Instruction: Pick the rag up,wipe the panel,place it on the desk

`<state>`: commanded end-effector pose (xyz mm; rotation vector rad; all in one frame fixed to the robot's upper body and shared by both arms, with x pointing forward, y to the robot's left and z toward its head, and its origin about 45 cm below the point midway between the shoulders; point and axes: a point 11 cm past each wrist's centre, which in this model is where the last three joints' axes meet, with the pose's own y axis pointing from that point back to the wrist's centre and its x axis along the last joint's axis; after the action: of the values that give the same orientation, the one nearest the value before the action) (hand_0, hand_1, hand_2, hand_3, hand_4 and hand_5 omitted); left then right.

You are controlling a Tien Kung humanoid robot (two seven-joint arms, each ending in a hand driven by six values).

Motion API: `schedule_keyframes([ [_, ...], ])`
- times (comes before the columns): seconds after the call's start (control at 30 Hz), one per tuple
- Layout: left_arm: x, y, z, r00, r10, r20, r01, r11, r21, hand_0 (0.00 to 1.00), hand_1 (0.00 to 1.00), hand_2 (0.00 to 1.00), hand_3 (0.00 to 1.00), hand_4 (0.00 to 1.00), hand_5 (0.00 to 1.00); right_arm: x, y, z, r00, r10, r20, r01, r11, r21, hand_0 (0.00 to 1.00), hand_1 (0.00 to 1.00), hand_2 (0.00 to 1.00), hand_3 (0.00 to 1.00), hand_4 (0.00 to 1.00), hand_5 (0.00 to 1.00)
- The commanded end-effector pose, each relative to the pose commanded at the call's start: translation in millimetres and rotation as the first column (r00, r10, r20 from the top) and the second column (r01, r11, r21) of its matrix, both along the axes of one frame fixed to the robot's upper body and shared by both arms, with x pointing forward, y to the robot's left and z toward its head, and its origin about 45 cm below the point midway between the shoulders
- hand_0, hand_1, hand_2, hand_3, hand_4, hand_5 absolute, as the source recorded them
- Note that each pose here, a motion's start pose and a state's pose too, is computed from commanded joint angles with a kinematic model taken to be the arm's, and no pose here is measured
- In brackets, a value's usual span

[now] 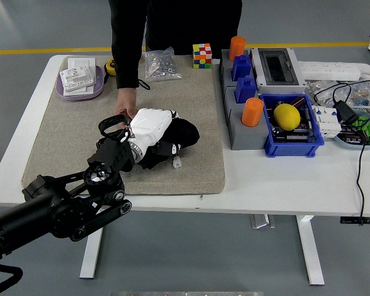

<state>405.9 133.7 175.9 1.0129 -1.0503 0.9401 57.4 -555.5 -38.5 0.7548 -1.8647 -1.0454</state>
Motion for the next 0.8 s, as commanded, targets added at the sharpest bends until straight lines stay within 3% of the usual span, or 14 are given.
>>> schedule_keyframes([
  [0.8,-7.4,27,2.4,1.000,0.024,0.016,-0.024,1.000,0.019,0.234,0.114,0.449,0.355,0.086,0.002,-5.7,-2,-0.3,1.000,-0.023,0.006,0.023,1.000,-0.005,0.691,0.457,0.641,0.621,0.998,0.706],
])
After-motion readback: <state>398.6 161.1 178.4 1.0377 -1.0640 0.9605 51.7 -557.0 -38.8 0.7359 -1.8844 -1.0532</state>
